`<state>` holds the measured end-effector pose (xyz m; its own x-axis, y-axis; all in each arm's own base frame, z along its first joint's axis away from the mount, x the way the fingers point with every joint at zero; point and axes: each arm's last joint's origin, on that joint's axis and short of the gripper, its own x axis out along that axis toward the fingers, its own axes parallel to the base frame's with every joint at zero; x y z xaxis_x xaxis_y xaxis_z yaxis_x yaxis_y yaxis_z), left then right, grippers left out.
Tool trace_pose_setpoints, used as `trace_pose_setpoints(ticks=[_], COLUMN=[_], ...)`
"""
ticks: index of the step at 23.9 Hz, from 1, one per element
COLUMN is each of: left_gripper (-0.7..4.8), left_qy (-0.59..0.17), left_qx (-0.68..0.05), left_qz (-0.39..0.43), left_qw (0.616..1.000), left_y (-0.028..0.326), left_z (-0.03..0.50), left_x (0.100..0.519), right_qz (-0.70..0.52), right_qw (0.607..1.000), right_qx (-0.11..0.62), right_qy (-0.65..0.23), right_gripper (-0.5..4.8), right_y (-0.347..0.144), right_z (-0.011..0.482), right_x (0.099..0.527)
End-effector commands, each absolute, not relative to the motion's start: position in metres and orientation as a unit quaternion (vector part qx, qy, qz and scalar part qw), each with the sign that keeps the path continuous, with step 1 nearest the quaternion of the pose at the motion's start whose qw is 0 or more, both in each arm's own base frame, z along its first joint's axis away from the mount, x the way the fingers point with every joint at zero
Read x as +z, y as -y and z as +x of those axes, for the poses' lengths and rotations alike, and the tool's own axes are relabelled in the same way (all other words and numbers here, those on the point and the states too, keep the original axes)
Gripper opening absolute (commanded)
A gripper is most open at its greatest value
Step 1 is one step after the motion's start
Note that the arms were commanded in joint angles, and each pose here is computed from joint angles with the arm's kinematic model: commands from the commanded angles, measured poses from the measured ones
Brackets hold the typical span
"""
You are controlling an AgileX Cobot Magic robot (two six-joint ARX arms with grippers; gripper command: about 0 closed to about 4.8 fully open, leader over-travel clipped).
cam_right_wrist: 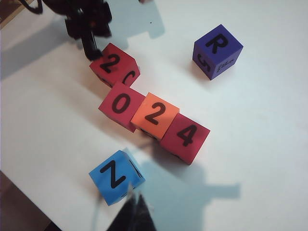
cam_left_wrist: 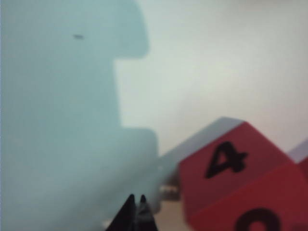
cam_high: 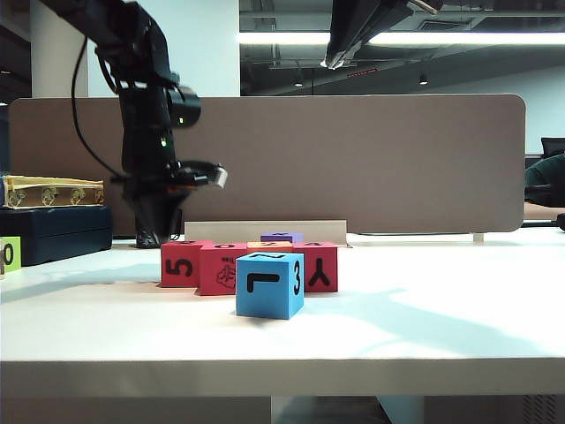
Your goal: Select the appropriate blocks from the scattered letter blocks on the table and arrange them in a row to spell out "2024".
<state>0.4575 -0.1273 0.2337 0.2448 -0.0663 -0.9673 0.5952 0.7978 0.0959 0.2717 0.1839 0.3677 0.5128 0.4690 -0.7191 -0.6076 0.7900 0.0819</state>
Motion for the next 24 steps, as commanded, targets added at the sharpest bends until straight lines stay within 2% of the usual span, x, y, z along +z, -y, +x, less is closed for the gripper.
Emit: trace_pose_setpoints(ticks=[1,3,7,24], left_gripper=[-0.06,-0.06,-0.06,-0.06], left_qy=[-0.53,-0.514,-0.499,-0.531], left_qx=[-0.193,-0.2,-0.267,-0.304], left_qz=[0.244,0.238,0.193,0.172], left_qw=[0.789,0.799,0.802,0.772], left_y=[0.125,0.126,0.132,0.138], left_z=[0.46,0.462,0.463,0.453], left_x=[0.253,0.257,0.256,0.252], right_qz=[-0.089,-0.089,-0.088,-0.088], right_qw=[0.869,0.869,0.87,0.871], right_qx=[0.315,0.315,0.315,0.316], right_qy=[-0.37,-0.37,-0.37,-0.367], right_gripper=[-0.03,-0.03,-0.03,-0.03], right_y=[-0.184,-0.184,-0.184,-0.184], right_z=[0.271,0.271,0.271,0.272], right_x=[0.372,0.372,0.372,0.373])
